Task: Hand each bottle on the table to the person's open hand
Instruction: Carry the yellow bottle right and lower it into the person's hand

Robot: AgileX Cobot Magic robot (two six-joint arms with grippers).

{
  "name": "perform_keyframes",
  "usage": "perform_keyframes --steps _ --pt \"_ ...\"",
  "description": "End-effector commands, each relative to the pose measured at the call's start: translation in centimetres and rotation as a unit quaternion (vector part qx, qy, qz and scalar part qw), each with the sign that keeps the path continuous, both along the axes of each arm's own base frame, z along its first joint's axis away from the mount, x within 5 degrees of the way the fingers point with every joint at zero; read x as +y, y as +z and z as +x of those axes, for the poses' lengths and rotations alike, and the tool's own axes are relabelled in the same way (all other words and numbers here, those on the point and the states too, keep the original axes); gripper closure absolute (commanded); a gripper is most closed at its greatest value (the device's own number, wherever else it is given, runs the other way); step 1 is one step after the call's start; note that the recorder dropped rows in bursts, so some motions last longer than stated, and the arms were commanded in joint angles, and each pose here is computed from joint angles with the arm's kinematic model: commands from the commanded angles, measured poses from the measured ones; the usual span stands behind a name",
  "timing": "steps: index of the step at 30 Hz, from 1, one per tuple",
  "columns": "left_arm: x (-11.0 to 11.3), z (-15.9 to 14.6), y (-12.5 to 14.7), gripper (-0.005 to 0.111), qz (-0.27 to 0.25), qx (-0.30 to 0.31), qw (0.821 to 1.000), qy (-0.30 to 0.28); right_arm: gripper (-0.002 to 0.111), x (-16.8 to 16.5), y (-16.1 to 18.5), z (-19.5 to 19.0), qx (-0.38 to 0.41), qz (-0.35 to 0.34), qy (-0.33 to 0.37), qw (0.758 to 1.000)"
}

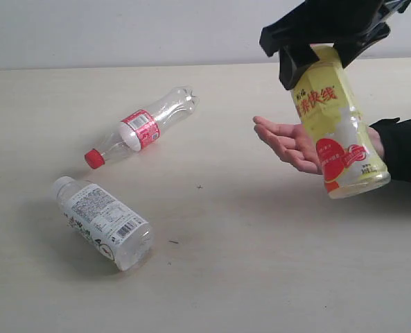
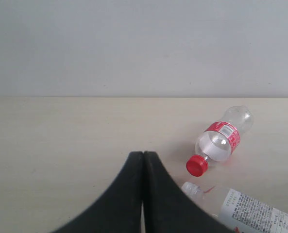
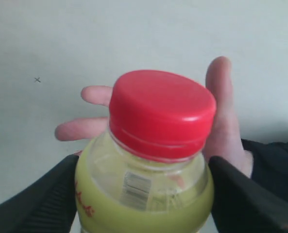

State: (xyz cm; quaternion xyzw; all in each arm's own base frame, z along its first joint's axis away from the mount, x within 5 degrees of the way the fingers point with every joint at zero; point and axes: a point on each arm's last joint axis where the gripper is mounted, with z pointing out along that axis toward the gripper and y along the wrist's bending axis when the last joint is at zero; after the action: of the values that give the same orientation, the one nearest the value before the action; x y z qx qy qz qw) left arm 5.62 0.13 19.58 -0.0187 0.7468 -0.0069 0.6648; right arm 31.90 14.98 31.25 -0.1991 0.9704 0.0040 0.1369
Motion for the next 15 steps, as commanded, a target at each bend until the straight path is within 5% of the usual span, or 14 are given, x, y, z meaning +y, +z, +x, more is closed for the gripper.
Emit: perform_keyframes --steps 1,10,15 --pt "0.0 0.0 -0.1 0.107 0.001 -0.003 1.000 0.000 0.108 -1.7 -2.8 2.2 0.029 -0.027 -0.023 0.999" --pt "0.0 0.0 -0.1 0.107 0.001 -0.003 1.000 0.000 0.108 -2.0 -7.1 4.5 0.073 -0.043 -0.015 0.996" --pt "0.0 0.0 -0.1 0.107 0.001 -0.003 1.000 0.000 0.108 -1.4 -6.1 5.4 0.051 -0.022 -0.016 0.998"
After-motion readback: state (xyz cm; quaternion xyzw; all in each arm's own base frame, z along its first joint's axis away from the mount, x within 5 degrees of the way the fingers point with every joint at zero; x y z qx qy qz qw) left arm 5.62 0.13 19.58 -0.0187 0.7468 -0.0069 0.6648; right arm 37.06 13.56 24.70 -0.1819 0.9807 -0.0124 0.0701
